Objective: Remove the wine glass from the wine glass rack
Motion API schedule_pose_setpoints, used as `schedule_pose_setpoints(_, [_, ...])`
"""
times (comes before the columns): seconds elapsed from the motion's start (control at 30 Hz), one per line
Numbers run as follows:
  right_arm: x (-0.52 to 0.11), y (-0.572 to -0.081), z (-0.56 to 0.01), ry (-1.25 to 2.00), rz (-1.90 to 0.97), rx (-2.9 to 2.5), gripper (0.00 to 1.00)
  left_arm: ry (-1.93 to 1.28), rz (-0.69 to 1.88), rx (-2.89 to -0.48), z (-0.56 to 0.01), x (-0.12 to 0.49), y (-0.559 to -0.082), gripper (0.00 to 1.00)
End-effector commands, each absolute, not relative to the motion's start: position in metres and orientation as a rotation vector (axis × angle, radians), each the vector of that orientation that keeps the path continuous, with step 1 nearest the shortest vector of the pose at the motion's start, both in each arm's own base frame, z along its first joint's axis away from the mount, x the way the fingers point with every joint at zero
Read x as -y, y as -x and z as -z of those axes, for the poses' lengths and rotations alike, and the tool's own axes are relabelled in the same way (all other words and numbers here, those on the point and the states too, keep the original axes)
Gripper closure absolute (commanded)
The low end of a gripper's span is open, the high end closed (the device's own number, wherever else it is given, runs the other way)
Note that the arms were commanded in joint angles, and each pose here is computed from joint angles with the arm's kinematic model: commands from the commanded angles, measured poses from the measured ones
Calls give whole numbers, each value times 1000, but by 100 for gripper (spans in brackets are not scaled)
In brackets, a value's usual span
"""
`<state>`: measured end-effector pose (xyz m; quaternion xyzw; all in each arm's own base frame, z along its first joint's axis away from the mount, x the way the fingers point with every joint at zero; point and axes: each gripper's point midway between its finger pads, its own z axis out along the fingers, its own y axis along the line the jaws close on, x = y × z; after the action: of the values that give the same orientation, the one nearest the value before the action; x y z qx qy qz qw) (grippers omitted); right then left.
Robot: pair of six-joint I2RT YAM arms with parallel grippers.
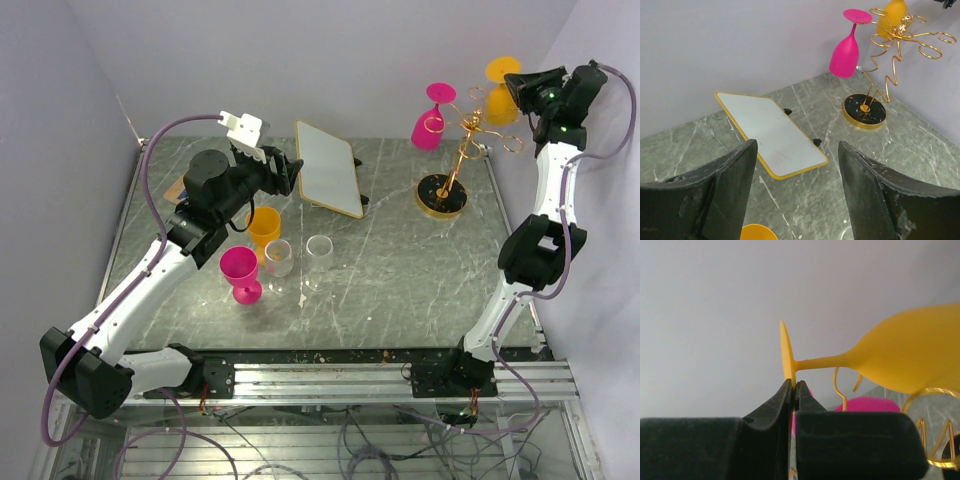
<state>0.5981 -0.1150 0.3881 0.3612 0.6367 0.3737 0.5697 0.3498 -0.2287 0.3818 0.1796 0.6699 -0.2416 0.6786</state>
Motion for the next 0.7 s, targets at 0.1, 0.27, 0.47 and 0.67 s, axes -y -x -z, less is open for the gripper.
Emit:
schedule_pose_setpoints(0.1, [113, -604, -444, -500, -841, -1412, 100, -410, 564, -1453, -398, 233, -347, 24])
schedule_pose_setpoints(0.27, [102, -586, -477, -410, -823, -1366, 100, -409, 558, -1456, -397, 232, -348, 23])
schedule_pose_setpoints(0.47, [71, -536, -527, -272, -798, -1311, 100, -414, 587, -1444, -404, 234, -343, 22])
schedule_pose_setpoints(0.67, [30, -473, -562, -185, -855, -1269, 100, -430, 666, -1430, -415, 243, -333, 21])
